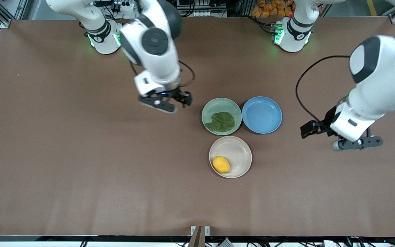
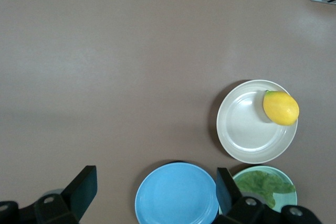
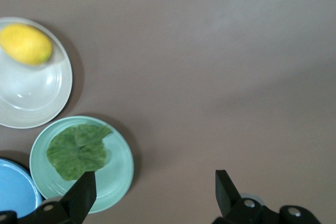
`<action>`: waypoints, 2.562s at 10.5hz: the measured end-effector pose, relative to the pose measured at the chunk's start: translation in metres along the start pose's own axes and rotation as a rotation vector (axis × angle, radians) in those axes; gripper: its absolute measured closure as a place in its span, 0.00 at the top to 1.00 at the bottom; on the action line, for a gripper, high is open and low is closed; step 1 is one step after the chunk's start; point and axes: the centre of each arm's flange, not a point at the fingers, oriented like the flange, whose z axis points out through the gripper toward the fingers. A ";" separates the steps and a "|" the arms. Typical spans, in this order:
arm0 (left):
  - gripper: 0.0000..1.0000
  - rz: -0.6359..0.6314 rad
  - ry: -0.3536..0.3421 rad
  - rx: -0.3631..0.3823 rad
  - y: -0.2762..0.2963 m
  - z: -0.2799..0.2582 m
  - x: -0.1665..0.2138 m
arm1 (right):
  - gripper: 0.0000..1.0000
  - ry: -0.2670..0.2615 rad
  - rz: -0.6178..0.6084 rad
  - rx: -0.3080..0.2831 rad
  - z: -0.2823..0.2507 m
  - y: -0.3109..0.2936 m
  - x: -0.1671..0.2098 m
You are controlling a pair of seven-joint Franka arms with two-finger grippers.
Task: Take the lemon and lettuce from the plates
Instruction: 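Lower the right gripper onto the lettuce leaf while the left gripper nears the lemon, then lift the lettuce with the right gripper while the left gripper grasps the lemon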
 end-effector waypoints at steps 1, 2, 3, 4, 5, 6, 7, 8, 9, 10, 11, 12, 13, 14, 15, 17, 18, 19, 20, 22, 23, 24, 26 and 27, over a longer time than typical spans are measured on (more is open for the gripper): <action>1.00 0.003 0.002 -0.003 0.003 0.012 0.004 | 1.00 0.016 0.022 -0.004 0.033 -0.020 -0.025; 1.00 0.008 0.004 -0.007 0.007 0.022 0.006 | 1.00 0.027 0.049 -0.014 0.066 -0.035 -0.049; 1.00 0.012 0.012 -0.011 0.011 0.033 0.009 | 1.00 0.033 0.082 -0.013 0.093 -0.047 -0.067; 1.00 0.014 0.021 -0.016 0.014 0.043 0.012 | 1.00 0.036 0.105 -0.008 0.112 -0.056 -0.077; 1.00 0.016 0.026 -0.020 0.017 0.054 0.015 | 1.00 0.040 0.114 -0.006 0.127 -0.063 -0.082; 1.00 0.019 0.025 -0.022 0.020 0.066 0.016 | 1.00 0.054 0.113 -0.010 0.139 -0.070 -0.085; 1.00 0.020 0.027 -0.026 0.027 0.079 0.017 | 1.00 0.077 0.110 -0.013 0.150 -0.078 -0.089; 1.00 0.013 0.034 -0.032 0.035 0.091 0.018 | 1.00 0.103 0.099 -0.013 0.161 -0.086 -0.093; 1.00 0.002 0.042 -0.038 0.041 0.101 0.018 | 1.00 0.130 0.081 -0.011 0.172 -0.095 -0.096; 1.00 -0.004 0.046 -0.042 0.047 0.110 0.018 | 1.00 0.152 0.065 -0.002 0.181 -0.102 -0.098; 1.00 -0.007 0.052 -0.046 0.051 0.117 0.018 | 1.00 0.164 0.055 0.016 0.188 -0.108 -0.099; 1.00 -0.015 0.059 -0.050 0.053 0.123 0.019 | 0.98 0.174 0.050 0.033 0.194 -0.111 -0.098; 1.00 -0.023 0.065 -0.054 0.055 0.128 0.019 | 0.96 0.190 0.048 0.048 0.200 -0.113 -0.096; 1.00 -0.036 0.072 -0.059 0.058 0.132 0.020 | 0.94 0.201 0.048 0.057 0.205 -0.114 -0.095; 1.00 -0.061 0.088 -0.069 0.062 0.136 0.020 | 0.92 0.207 0.051 0.063 0.210 -0.115 -0.095; 1.00 -0.110 0.121 -0.094 0.077 0.149 0.020 | 0.77 0.220 0.053 0.061 0.214 -0.114 -0.090; 1.00 -0.132 0.134 -0.106 0.084 0.157 0.019 | 0.59 0.239 0.042 0.059 0.214 -0.114 -0.087; 1.00 -0.157 0.147 -0.118 0.090 0.163 0.018 | 0.43 0.258 0.026 0.058 0.213 -0.114 -0.087; 1.00 -0.190 0.164 -0.134 0.095 0.168 0.018 | 0.28 0.269 0.013 0.057 0.212 -0.114 -0.087; 1.00 -0.265 0.199 -0.174 0.109 0.181 0.016 | 0.01 0.278 0.003 0.071 0.200 -0.119 -0.084; 1.00 -0.297 0.213 -0.194 0.117 0.187 0.014 | 0.01 0.285 -0.005 0.066 0.185 -0.120 -0.080; 1.00 -0.323 0.225 -0.212 0.124 0.193 0.012 | 0.01 0.280 -0.009 0.054 0.163 -0.120 -0.076; 1.00 -0.344 0.228 -0.227 0.134 0.203 0.007 | 0.01 0.215 -0.027 0.052 0.104 -0.113 -0.057; 1.00 -0.345 0.222 -0.227 0.138 0.207 0.004 | 0.01 0.176 -0.038 0.044 0.071 -0.102 -0.037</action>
